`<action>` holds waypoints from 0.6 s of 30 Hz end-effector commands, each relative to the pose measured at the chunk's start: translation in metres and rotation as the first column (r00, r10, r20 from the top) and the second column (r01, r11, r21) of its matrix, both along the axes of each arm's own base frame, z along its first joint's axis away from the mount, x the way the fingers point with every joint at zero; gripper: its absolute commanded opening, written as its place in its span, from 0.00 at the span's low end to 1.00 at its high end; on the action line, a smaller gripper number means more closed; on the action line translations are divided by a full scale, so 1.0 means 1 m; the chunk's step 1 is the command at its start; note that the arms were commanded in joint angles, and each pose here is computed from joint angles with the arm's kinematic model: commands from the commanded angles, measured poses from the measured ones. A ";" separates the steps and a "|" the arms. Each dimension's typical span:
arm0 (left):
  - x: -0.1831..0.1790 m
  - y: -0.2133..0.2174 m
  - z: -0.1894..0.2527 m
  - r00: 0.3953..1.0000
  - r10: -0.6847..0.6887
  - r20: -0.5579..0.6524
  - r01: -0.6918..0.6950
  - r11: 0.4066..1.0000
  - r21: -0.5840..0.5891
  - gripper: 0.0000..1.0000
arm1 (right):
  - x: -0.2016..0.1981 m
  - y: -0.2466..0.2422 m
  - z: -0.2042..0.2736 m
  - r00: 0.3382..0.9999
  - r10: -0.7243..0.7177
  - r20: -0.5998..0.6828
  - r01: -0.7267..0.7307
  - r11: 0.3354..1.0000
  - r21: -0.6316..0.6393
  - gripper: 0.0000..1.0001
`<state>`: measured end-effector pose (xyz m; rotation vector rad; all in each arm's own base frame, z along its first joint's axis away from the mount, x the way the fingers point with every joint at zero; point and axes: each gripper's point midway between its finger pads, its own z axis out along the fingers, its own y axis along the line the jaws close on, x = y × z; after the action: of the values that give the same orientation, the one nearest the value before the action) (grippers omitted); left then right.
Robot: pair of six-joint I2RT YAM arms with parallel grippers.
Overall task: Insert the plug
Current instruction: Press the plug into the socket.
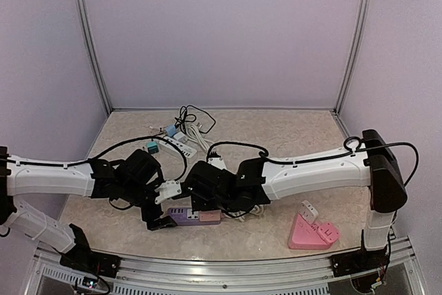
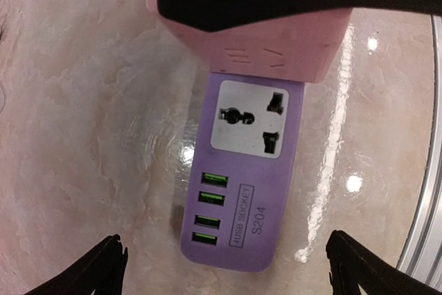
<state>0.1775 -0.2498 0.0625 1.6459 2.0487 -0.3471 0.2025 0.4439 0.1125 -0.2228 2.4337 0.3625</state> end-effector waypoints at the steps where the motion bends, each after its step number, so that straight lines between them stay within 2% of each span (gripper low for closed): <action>1: 0.014 -0.006 0.017 0.998 0.057 0.025 -0.055 0.997 -0.060 0.99 | -0.008 0.008 -0.023 0.999 0.029 -0.029 -0.030 0.999 -0.015 0.88; 6: 0.021 -0.002 0.022 0.996 0.087 -0.005 -0.087 0.993 -0.084 0.99 | -0.012 -0.004 -0.039 0.999 0.008 -0.048 -0.010 0.999 -0.039 0.75; 11: 0.024 -0.009 0.031 0.996 0.087 -0.006 -0.087 0.989 -0.116 0.99 | -0.018 -0.020 -0.056 0.997 0.006 -0.074 -0.014 0.993 -0.115 0.51; 18: 0.009 -0.041 0.043 0.998 0.023 -0.053 -0.035 0.972 -0.231 0.99 | -0.027 -0.050 -0.059 0.999 0.026 -0.037 -0.033 0.974 -0.225 0.44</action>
<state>0.1946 -0.2642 0.0878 1.5013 2.0491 -0.4526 0.1944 0.4437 0.0937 -0.2155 2.4276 0.3868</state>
